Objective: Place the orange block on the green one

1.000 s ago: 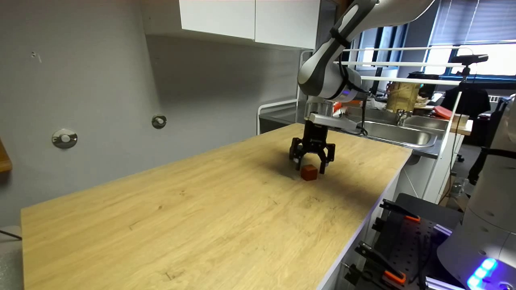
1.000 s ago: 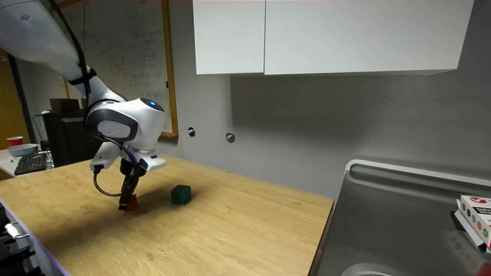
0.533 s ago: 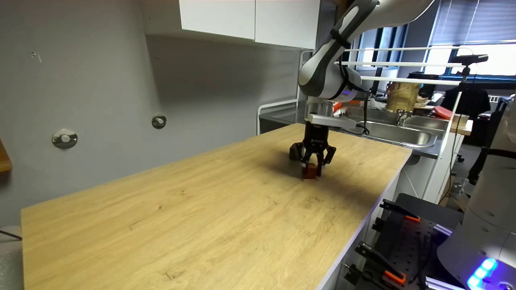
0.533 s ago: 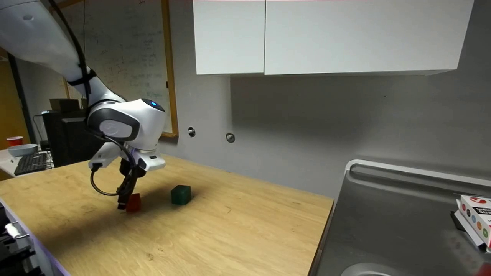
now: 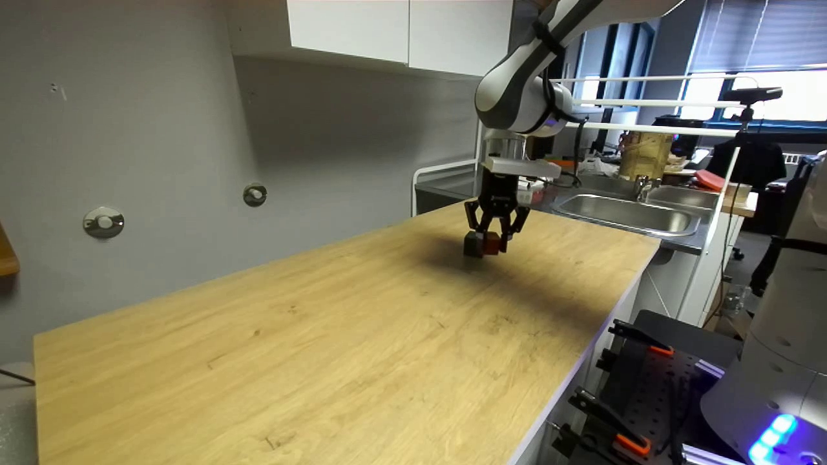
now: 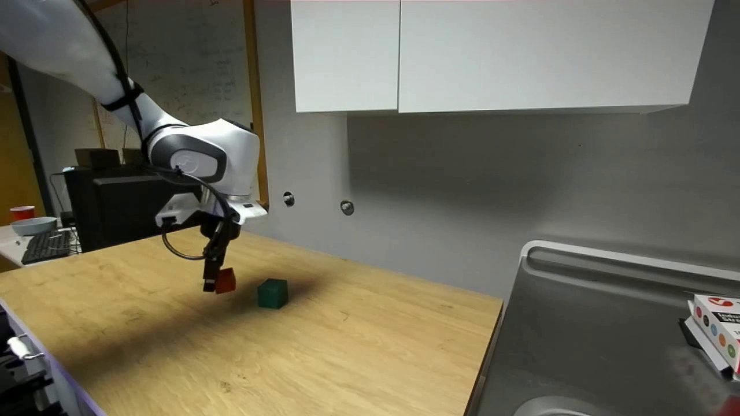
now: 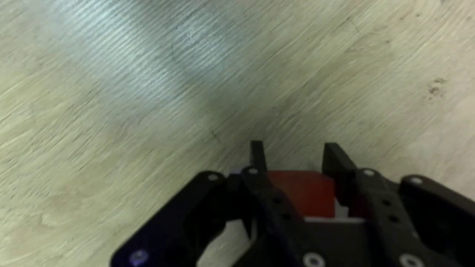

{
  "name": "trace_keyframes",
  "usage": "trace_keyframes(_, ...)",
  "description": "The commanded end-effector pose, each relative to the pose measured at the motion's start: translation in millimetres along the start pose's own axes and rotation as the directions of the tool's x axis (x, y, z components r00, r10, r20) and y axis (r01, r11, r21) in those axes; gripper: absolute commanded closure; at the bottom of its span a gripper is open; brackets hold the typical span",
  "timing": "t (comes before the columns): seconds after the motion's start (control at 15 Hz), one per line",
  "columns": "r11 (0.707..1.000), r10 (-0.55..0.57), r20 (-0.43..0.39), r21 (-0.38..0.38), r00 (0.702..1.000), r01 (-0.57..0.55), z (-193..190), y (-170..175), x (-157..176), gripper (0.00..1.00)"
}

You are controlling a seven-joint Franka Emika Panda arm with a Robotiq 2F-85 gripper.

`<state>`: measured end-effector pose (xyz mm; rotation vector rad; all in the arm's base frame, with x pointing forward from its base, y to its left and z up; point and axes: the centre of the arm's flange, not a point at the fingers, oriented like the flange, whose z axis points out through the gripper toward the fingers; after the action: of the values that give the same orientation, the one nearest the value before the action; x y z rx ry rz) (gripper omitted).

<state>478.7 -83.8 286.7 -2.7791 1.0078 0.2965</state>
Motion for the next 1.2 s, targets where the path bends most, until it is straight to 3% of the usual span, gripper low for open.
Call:
trace_keyframes(0.0, 1.000, 0.004, -0.034, -0.009, 0.999, -0.004, -37.5, -9.2, 10.6, 0.82)
trace_keyframes(0.47, 1.000, -0.001, -0.055, 0.017, 0.998, 0.002, -51.7, -20.7, 46.9, 0.82)
trace_keyframes(1.13, 0.998, 0.058, -0.010, -0.006, 0.998, -0.058, -28.2, 2.6, 93.9, 0.82)
